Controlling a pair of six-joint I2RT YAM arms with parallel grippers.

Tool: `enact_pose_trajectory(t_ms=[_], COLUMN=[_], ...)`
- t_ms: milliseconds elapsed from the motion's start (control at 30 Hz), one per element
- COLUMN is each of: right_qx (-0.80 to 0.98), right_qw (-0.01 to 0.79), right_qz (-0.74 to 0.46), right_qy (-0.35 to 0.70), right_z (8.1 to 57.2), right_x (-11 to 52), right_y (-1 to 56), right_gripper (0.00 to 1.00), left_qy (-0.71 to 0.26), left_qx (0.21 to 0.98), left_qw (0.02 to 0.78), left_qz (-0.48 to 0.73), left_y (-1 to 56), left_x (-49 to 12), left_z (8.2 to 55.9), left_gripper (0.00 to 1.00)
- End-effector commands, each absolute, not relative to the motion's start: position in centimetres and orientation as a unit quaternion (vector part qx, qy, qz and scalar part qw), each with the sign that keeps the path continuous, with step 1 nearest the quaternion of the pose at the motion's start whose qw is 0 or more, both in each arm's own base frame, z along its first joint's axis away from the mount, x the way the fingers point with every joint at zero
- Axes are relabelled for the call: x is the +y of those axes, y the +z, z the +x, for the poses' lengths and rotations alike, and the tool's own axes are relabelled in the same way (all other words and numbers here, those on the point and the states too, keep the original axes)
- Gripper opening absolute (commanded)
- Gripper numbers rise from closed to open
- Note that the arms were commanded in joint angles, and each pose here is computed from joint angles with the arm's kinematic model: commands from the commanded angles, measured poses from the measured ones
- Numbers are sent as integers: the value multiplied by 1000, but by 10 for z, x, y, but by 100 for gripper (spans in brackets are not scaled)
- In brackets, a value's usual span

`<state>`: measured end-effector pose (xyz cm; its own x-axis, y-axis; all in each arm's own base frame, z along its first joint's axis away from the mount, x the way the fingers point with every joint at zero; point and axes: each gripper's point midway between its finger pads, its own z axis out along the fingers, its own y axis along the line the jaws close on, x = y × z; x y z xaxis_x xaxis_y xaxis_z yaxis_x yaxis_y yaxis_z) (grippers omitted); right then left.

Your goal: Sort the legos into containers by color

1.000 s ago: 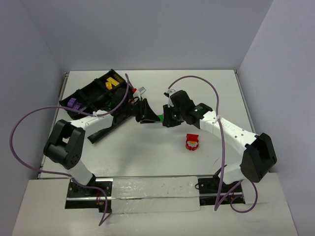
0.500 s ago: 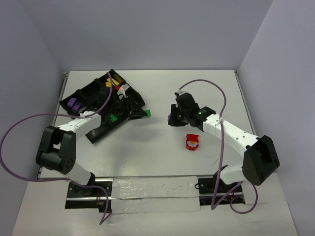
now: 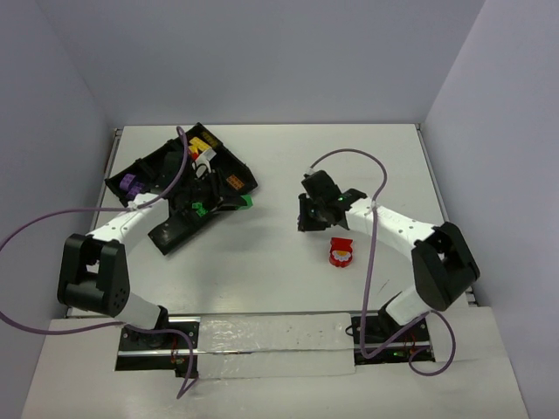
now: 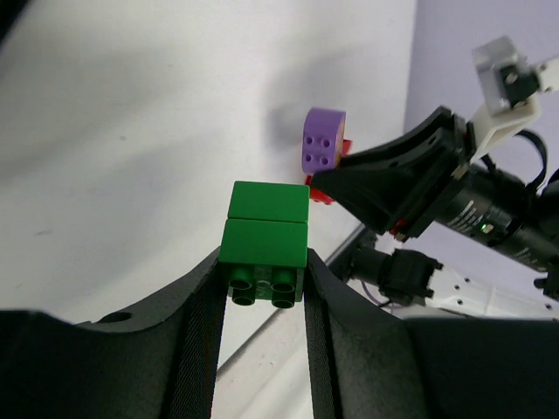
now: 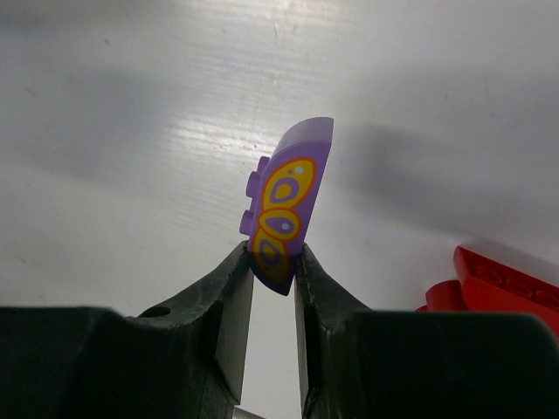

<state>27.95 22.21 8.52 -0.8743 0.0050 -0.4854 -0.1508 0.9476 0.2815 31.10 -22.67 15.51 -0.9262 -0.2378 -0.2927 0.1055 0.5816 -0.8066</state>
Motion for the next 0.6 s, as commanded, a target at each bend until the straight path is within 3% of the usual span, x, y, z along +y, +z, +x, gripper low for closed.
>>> enact_pose_trajectory(t_ms=[0, 67, 200, 300, 433, 467, 567], right_qx=[962, 966, 970, 969, 947, 947, 899], right_qw=[228, 217, 203, 207, 265, 262, 320], right_qz=[-74, -76, -75, -74, -81, -83, -113], right_qy=[129, 114, 111, 114, 160, 168, 276], right_z=[273, 270, 266, 268, 281, 280, 287], right_x=[233, 233, 236, 238, 251, 253, 278], right_y=[71, 61, 50, 57, 110, 111, 185], right_gripper=[1, 12, 57, 71, 71, 70, 63], left_qy=[-389, -376, -376, -377, -417, -419, -495], left_qx=[896, 901, 899, 900, 888, 886, 848], left_qw=[206, 210, 219, 219, 195, 199, 176], left_qz=[-58, -57, -45, -33, 2, 4, 67], left_y=[152, 153, 163, 168, 174, 176, 196], left_x=[-203, -199, -198, -198, -210, -211, -228], left_z=[318, 317, 315, 314, 304, 306, 288], left_gripper=[0, 0, 0, 0, 0, 0, 0])
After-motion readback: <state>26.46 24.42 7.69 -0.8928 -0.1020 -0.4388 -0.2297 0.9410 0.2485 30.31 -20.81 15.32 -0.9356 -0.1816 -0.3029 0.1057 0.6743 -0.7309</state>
